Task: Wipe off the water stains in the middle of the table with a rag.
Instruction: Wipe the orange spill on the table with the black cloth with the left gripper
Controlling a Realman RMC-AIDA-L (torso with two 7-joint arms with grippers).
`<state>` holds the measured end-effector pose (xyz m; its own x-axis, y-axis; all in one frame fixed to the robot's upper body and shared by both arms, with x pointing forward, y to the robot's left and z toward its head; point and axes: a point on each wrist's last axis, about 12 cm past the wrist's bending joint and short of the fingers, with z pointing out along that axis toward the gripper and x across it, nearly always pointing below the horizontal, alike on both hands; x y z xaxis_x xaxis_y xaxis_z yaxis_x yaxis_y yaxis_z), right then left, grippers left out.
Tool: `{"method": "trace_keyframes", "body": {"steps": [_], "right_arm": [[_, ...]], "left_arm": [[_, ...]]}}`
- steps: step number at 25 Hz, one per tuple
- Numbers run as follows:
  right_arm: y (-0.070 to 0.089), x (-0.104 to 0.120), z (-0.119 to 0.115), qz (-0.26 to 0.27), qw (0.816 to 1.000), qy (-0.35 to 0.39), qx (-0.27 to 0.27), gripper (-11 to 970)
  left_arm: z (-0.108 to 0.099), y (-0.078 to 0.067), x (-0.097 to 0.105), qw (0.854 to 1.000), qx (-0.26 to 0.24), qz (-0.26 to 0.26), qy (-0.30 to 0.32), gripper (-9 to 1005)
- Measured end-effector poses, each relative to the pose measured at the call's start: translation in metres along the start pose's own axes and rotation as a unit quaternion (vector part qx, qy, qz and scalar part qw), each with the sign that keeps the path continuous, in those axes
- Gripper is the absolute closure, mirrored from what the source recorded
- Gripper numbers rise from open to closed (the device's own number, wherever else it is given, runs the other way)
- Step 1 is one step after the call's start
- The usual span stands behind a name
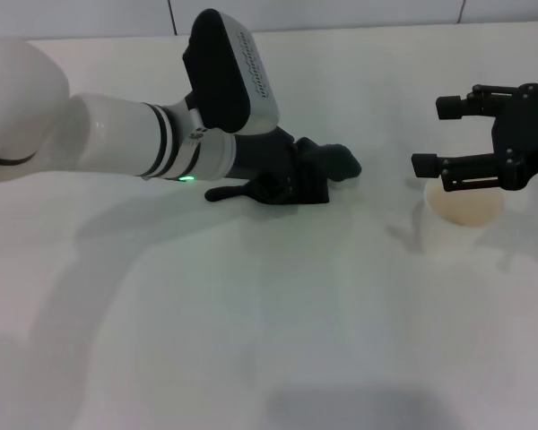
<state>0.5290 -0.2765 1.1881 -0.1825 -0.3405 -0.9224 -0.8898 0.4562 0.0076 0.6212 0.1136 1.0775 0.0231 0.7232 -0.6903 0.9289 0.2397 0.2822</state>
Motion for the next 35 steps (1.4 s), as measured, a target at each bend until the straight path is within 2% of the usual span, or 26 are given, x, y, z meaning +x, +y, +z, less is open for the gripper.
{"method": "trace_keyframes", "body": {"steps": [11,18,28,35], "right_arm": [[0.0,-0.001,0.001,-0.002,1.0,-0.001,-0.001,121],[-0.001,0.001,-0.002,0.003,1.0,-0.001,0.004,121],[-0.003,0.004,0.002,0.015,1.0,-0.015,0.008,120],[-0.002,0.005,0.005,0.017,1.0,-0.02,0.007,120]], "left_arm": [[0.001,-0.018,-0.002,0.999,0.042,-0.021,-0.029,887],[-0.01,-0.028,0.003,0.997,0.038,-0.034,-0.058,886],[-0.042,-0.049,0.046,0.996,0.019,-0.08,-0.042,884],[-0.072,-0.05,0.068,0.991,0.009,-0.121,-0.057,883]]}}
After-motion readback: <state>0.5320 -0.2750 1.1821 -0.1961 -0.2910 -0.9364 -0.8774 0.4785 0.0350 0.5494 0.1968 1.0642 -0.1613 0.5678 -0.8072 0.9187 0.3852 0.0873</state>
